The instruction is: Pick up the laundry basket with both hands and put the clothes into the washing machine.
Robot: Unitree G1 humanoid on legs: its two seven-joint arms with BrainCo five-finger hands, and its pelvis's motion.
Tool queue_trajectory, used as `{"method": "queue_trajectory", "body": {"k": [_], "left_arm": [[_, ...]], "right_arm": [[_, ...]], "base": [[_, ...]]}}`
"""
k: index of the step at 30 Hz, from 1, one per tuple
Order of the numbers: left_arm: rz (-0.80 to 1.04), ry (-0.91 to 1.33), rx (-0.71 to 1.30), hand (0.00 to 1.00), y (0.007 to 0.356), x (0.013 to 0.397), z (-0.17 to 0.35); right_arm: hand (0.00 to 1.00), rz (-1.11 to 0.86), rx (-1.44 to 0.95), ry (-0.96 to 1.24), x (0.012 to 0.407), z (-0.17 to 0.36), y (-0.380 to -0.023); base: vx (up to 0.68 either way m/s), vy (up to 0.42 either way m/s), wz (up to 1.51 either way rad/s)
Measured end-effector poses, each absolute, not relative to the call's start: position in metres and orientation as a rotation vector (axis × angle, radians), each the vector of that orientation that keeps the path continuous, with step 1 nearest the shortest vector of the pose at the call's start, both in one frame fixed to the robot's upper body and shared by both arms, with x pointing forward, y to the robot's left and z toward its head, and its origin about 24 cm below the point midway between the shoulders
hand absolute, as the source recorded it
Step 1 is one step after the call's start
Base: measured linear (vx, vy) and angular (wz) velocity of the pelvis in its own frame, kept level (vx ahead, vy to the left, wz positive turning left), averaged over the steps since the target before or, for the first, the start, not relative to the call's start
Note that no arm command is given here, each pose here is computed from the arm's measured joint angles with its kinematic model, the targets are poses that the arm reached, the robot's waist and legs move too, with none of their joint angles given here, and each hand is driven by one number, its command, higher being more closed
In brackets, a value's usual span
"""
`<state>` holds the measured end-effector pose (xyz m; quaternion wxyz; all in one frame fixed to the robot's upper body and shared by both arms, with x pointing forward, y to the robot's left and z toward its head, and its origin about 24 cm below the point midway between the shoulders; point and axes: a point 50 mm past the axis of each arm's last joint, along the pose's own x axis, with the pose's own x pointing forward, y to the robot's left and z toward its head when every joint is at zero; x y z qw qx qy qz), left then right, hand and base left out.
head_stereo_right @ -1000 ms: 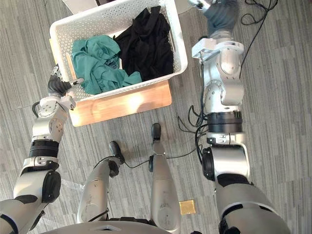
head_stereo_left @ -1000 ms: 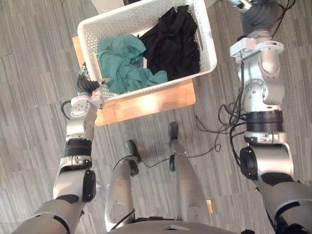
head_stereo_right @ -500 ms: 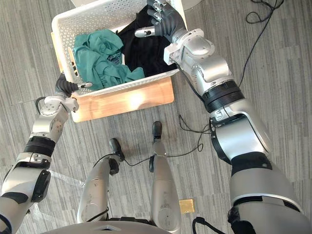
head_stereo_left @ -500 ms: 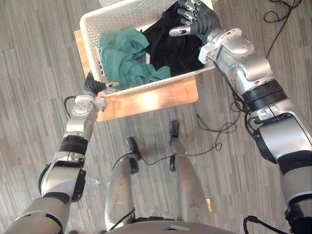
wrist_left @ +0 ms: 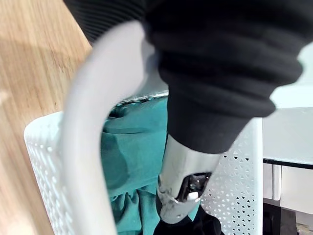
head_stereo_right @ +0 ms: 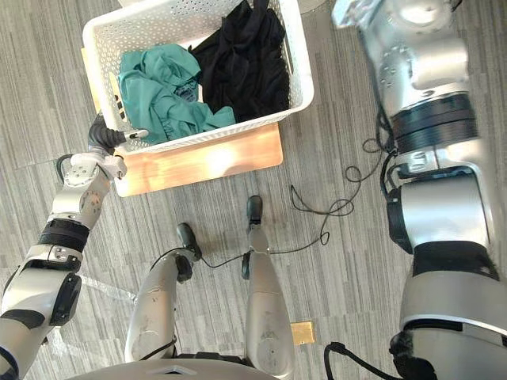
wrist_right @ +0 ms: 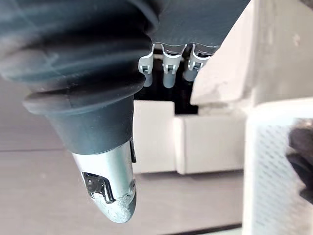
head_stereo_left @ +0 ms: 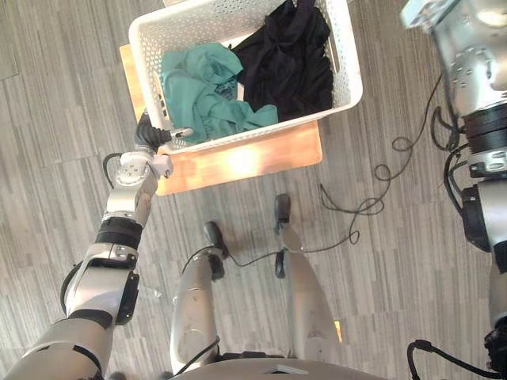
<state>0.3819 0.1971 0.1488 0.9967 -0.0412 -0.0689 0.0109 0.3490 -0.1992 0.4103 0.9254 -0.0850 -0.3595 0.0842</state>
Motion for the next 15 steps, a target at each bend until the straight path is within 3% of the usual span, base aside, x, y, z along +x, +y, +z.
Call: {"method": "queue_trajectory", "body": {"k": [7, 15], "left_arm": [[0.045, -0.146, -0.103, 0.00, 0.201, 0.381, 0.150], [0.049, -0.176, -0.135, 0.00, 0.194, 0.381, 0.155]], "right_arm": [[0.00, 0.062, -0.294, -0.709, 0.353, 0.397, -0.216], [0.00, -0.030, -0.379, -0.362, 0.397, 0.328, -0.232]], "base": [[0.00, -0.057, -0.07], [0.02, -0.054, 0.03]]}}
